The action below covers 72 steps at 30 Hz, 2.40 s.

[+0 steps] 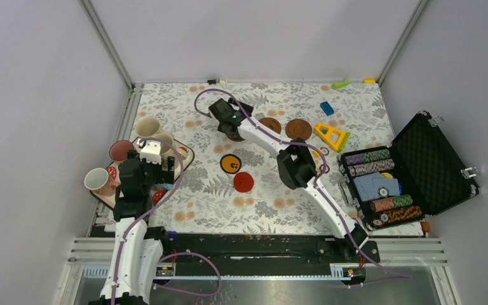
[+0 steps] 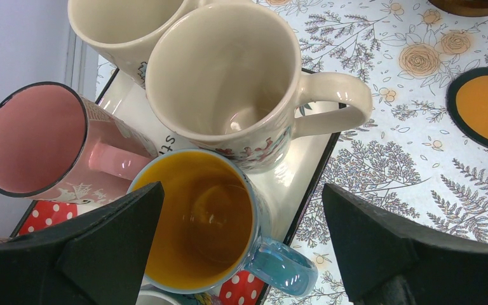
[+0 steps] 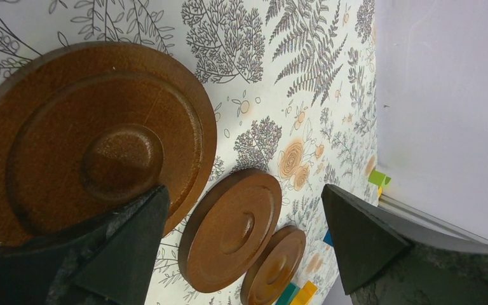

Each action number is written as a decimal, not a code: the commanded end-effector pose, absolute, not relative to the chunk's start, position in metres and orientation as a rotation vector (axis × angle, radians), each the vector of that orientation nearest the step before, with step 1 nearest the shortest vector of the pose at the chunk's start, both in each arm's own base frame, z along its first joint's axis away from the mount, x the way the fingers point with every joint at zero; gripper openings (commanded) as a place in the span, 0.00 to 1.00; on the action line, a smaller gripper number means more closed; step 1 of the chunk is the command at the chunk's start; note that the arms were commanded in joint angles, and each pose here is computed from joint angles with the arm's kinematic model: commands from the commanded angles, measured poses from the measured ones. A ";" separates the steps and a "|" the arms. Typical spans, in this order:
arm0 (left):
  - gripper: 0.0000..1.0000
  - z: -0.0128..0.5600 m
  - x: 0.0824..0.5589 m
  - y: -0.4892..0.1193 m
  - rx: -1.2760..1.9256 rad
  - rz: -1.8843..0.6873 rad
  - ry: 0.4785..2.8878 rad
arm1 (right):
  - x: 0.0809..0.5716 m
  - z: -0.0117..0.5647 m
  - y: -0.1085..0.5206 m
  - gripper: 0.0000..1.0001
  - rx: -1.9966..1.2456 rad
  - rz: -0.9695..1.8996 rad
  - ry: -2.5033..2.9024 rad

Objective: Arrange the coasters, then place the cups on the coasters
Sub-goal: Move the coaster to the center of the board.

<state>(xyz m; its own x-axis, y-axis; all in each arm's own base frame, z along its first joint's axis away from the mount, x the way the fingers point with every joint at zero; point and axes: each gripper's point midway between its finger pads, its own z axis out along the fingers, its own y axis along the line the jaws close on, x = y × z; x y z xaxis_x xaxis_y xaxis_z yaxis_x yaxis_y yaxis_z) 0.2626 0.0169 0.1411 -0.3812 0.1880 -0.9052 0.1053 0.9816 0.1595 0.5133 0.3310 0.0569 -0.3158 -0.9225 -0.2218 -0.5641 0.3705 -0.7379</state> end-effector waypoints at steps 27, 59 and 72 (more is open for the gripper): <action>0.99 0.152 0.267 0.015 0.238 0.088 1.916 | 0.436 0.204 0.294 0.98 -1.046 -0.356 2.053; 0.99 0.162 0.258 0.011 0.270 0.092 1.860 | 0.278 0.062 0.114 0.99 -1.241 -0.351 2.417; 0.99 0.165 0.258 0.012 0.260 0.097 1.849 | 0.319 0.052 0.142 0.98 -1.226 -0.368 2.458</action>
<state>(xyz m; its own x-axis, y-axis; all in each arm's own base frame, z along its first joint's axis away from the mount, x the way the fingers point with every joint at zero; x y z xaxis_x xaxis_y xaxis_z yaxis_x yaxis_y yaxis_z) 0.2520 0.0097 0.1444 -0.3346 0.2169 -0.9171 0.1425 0.9736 0.1783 0.2975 0.1321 0.0510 -0.5349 -0.8220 -0.1952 -0.7396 0.5673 -0.3622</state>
